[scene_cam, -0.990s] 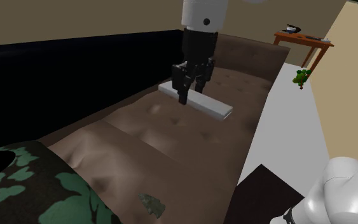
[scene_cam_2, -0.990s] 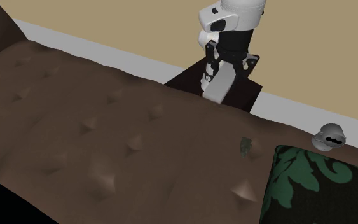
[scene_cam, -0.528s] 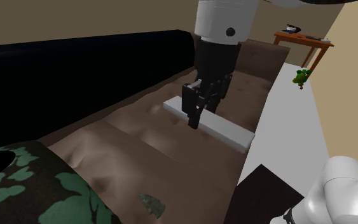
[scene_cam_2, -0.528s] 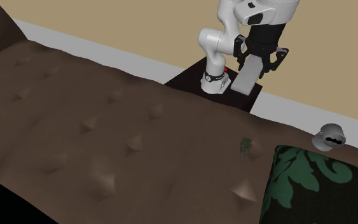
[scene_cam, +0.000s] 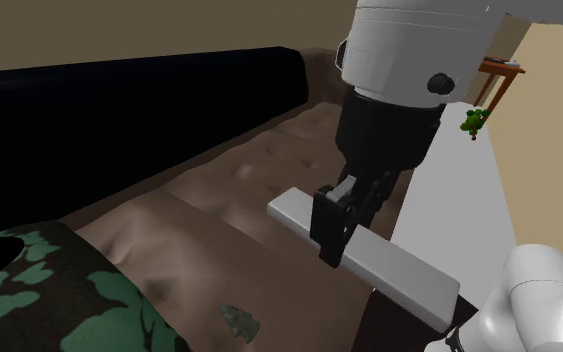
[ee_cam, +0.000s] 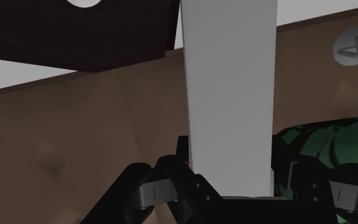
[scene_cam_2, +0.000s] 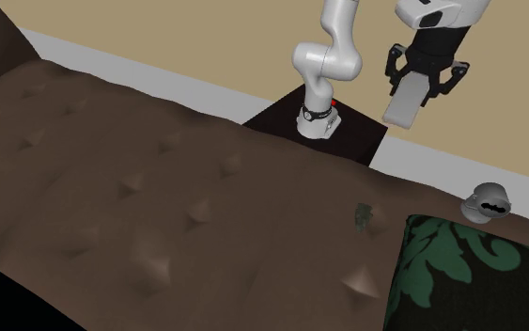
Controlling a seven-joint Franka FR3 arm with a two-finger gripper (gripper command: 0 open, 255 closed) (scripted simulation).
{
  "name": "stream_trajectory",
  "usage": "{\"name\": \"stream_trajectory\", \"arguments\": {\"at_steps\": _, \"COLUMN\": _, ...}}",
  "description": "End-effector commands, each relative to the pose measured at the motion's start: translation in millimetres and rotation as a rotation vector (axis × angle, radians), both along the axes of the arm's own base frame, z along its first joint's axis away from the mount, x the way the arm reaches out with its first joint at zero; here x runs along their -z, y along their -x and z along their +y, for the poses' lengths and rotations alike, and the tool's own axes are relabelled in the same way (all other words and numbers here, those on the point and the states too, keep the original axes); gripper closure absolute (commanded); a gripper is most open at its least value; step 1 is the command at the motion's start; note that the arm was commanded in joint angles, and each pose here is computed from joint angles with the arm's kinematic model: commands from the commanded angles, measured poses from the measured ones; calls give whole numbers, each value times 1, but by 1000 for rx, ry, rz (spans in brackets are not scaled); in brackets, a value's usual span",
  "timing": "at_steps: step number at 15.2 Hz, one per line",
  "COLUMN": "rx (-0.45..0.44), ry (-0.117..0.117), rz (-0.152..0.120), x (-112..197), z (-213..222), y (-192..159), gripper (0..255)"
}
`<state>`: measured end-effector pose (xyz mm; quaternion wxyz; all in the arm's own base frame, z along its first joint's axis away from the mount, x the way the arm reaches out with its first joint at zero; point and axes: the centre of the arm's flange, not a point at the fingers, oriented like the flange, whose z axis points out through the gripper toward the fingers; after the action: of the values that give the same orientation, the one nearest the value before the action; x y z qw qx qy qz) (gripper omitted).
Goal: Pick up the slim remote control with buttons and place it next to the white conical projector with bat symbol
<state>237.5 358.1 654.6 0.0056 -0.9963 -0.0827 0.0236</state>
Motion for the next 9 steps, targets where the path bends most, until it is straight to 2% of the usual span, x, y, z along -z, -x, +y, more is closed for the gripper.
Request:
{"name": "stream_trajectory", "arguments": {"at_steps": 1, "rx": 1, "ry": 0, "rz": 0, "x": 8, "z": 2, "y": 5, "gripper": 255}}
{"name": "stream_trajectory", "arguments": {"at_steps": 9, "rx": 1, "ry": 0, "rz": 0, "x": 50, "z": 2, "y": 5, "gripper": 255}}
